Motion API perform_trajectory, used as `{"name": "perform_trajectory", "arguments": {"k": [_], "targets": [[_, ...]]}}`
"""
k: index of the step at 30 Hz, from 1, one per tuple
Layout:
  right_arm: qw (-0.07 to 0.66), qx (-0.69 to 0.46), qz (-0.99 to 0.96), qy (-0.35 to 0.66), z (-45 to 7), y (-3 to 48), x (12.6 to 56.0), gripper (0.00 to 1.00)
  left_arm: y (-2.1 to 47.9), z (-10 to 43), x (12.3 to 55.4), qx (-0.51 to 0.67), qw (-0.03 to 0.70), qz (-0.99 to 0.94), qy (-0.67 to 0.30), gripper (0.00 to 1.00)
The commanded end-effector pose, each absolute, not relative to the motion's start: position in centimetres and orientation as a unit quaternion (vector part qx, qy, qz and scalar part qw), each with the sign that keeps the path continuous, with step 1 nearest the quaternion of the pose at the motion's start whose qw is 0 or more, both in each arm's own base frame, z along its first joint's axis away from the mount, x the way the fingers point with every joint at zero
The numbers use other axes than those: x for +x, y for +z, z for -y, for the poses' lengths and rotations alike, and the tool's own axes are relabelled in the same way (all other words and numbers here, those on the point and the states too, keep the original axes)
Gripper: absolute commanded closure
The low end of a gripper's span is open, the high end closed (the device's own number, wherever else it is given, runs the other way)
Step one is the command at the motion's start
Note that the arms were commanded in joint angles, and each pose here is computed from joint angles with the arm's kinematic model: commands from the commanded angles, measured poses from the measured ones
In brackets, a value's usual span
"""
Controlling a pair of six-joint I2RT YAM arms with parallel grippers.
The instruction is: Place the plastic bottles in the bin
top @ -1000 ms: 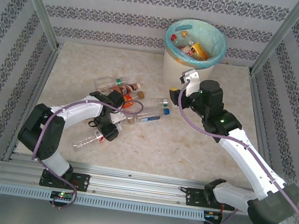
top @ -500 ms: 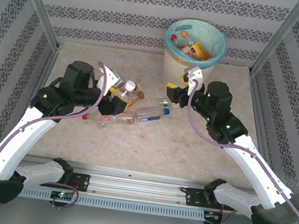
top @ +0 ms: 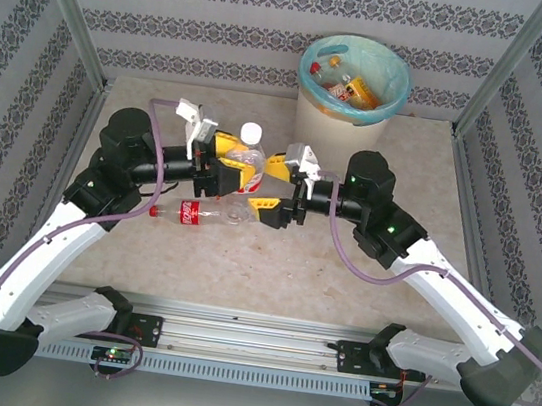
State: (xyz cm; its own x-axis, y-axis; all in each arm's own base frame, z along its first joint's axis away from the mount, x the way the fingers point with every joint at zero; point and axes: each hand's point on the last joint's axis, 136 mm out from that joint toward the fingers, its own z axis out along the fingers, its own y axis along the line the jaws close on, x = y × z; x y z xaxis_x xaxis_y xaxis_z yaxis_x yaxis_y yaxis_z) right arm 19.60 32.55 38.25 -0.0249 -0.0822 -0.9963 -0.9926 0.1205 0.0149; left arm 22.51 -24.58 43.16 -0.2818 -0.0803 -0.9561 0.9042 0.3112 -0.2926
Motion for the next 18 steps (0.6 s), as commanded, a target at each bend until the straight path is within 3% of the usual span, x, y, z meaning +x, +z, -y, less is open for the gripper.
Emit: {"name": "perform_trajectory", "arguments": {"k": [1, 9, 16, 18], "targets": [[0.486, -0.526, -0.506, 0.481, -34.0, 39.2, 17.5, 0.23, 47.1, 24.7, 19.6, 0.367, 0.528, -0.551, -0.532, 0.39], [0.494, -0.524, -0.505, 0.476, -35.8, 39.5, 18.4, 0.25, 47.7, 24.7, 18.1, 0.385, 0.531, -0.51, -0.557, 0.39], [0.486, -0.536, -0.481, 0.495, -35.5, 40.6, 17.3, 0.42, 46.8, 24.6, 18.3, 0.391, 0.536, -0.52, -0.538, 0.38], [0.491, -0.531, -0.488, 0.489, -35.3, 40.6, 17.5, 0.44, 46.8, 24.5, 18.4, 0.387, 0.545, -0.519, -0.534, 0.33]]}}
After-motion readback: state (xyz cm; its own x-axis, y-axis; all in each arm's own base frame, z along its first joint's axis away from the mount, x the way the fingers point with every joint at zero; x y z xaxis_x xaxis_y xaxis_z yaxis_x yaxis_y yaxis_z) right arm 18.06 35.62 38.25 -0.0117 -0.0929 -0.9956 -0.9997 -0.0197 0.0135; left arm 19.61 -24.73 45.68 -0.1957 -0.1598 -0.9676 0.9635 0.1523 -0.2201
